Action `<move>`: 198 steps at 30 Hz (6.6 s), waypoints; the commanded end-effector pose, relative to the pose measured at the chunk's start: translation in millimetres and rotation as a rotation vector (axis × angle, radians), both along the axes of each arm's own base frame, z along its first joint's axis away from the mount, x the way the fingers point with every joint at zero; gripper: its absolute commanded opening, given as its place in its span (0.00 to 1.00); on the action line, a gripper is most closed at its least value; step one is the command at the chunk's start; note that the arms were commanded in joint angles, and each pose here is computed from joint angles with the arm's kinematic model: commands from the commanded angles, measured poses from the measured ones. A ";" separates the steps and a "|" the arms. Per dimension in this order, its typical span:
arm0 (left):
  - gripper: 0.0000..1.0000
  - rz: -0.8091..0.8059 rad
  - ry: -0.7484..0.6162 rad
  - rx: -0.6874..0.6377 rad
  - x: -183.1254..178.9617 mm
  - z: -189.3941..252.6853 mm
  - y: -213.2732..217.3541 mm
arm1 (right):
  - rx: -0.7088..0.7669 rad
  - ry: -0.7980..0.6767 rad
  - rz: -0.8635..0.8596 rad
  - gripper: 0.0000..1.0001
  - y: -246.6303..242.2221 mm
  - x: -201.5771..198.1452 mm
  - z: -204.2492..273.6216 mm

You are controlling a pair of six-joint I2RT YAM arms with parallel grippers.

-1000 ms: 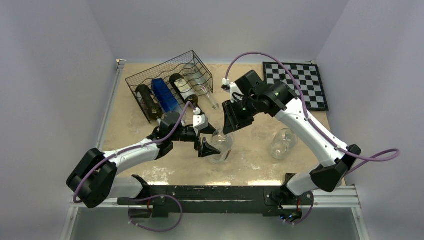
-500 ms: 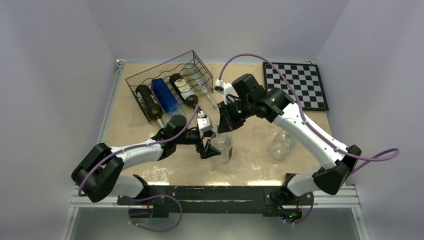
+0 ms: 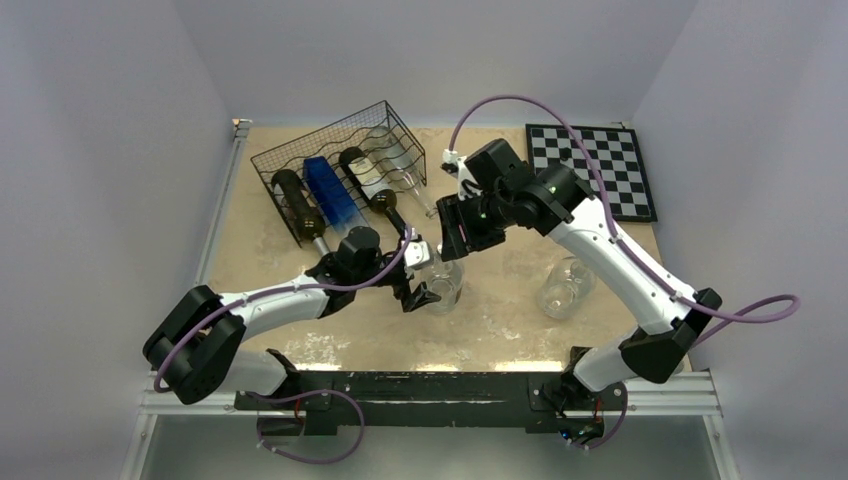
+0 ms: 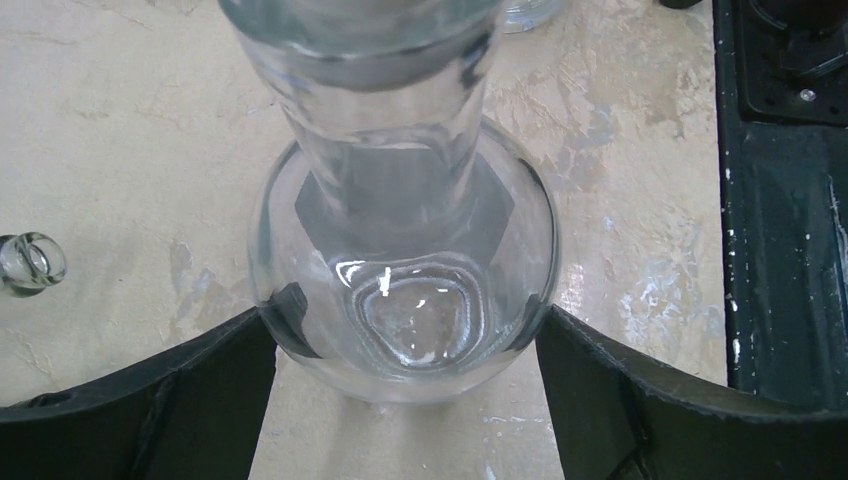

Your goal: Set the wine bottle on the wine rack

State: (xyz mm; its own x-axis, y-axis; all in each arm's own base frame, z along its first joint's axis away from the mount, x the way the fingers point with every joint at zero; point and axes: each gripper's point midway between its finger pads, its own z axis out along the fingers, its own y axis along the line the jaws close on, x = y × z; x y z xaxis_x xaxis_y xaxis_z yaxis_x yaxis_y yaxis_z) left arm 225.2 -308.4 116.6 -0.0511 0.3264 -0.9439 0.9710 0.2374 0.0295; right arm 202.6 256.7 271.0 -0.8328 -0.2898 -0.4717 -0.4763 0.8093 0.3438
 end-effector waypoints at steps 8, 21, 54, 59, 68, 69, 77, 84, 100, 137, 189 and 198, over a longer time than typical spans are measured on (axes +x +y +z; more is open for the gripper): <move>0.00 0.027 -0.307 0.019 31.3 27.4 -7.6 | -0.068 0.163 -0.178 0.56 -27.5 30.5 -6.1; 0.00 0.078 -0.322 0.004 45.5 30.0 -11.8 | -0.200 0.343 -0.109 0.71 -19.6 38.6 -40.7; 0.83 0.534 -0.051 -0.129 55.6 63.4 38.7 | -0.171 0.138 -0.071 0.75 13.4 57.7 -22.8; 0.83 0.608 -0.070 -0.135 61.2 70.4 51.3 | -0.251 0.167 -0.060 0.72 18.3 61.2 -43.5; 0.84 0.640 -0.076 -0.149 60.1 78.6 59.4 | -0.269 0.189 -0.070 0.33 27.1 69.3 -54.1; 0.84 0.647 -0.076 -0.147 60.4 78.3 60.8 | -0.255 0.194 -0.064 0.24 28.6 67.4 -52.6; 0.84 0.677 -0.085 -0.153 61.1 85.3 67.0 | -0.032 0.302 0.042 0.00 50.8 36.4 -33.2; 0.84 0.680 -0.077 -0.161 60.7 87.8 67.1 | 0.212 0.278 0.067 0.00 60.9 34.4 -22.5; 0.99 0.964 0.251 -0.154 36.8 77.1 111.7 | 0.388 0.066 -0.166 0.00 25.0 37.0 -77.7; 0.95 0.793 1.137 -0.136 -22.0 -26.3 64.3 | 0.274 0.120 -0.030 0.00 -31.5 -57.0 -190.0; 0.80 0.705 1.110 0.080 -12.9 -51.0 54.6 | -0.083 -0.204 0.022 0.68 -5.6 8.7 -262.1; 0.79 0.736 1.098 0.091 -7.7 -49.1 56.7 | -0.147 -0.223 0.009 0.60 -0.2 1.3 -277.3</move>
State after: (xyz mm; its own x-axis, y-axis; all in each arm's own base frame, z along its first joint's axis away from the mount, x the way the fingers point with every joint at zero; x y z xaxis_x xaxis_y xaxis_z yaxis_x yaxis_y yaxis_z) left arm 261.8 -242.8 78.8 -0.8884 -0.1428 -0.4363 0.1719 0.7778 -0.6045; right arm 172.4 266.1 16.6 -0.7147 -0.4331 -0.5493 -0.6375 0.7264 0.2568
